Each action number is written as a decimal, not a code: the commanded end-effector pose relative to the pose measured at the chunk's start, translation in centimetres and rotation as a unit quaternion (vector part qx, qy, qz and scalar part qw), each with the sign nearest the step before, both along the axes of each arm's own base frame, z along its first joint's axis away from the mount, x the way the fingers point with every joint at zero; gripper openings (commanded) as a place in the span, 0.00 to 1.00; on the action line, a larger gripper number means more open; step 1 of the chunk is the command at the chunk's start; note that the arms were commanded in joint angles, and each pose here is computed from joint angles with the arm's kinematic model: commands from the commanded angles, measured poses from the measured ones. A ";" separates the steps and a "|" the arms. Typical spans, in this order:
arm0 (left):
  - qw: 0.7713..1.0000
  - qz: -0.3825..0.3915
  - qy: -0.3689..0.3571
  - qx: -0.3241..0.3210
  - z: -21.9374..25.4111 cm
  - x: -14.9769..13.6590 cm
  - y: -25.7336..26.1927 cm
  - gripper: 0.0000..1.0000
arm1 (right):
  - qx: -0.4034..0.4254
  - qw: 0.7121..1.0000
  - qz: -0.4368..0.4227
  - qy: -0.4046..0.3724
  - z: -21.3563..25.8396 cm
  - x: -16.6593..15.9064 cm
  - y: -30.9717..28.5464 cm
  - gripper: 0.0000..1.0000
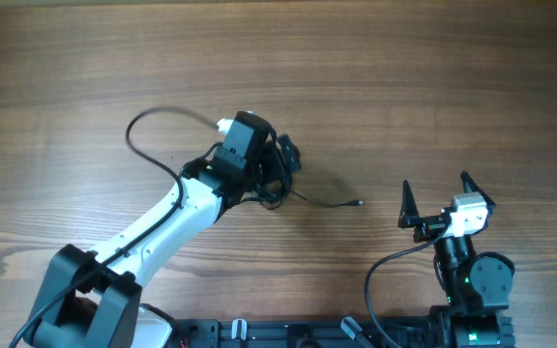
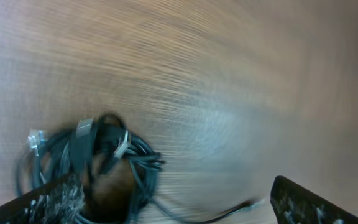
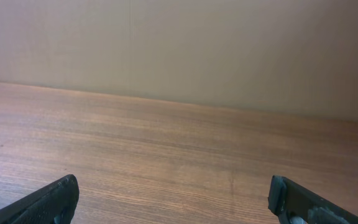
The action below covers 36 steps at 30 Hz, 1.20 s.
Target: Untangle cables
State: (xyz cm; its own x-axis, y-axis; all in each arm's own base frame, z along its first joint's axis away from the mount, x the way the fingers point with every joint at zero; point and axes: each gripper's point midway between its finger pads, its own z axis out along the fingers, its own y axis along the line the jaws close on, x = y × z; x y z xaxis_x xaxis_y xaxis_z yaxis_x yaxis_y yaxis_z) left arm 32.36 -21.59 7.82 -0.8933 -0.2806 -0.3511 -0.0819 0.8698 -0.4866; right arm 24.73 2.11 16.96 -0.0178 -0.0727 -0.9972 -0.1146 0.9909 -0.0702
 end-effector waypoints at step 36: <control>0.711 -0.601 -0.243 0.273 -8.4 1.6 0.8 0.51 | -0.003 1.000 -0.007 0.000 -0.1 0.0 -0.3 1.00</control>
State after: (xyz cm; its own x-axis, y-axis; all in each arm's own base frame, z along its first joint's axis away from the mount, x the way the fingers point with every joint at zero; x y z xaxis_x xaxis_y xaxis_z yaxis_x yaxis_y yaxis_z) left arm 33.75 -20.64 0.64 -0.0618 0.8904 -0.4510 0.9422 0.2012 0.2681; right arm 24.73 2.11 16.96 -0.0179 -0.0723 -0.9972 -0.1146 0.9910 -0.0698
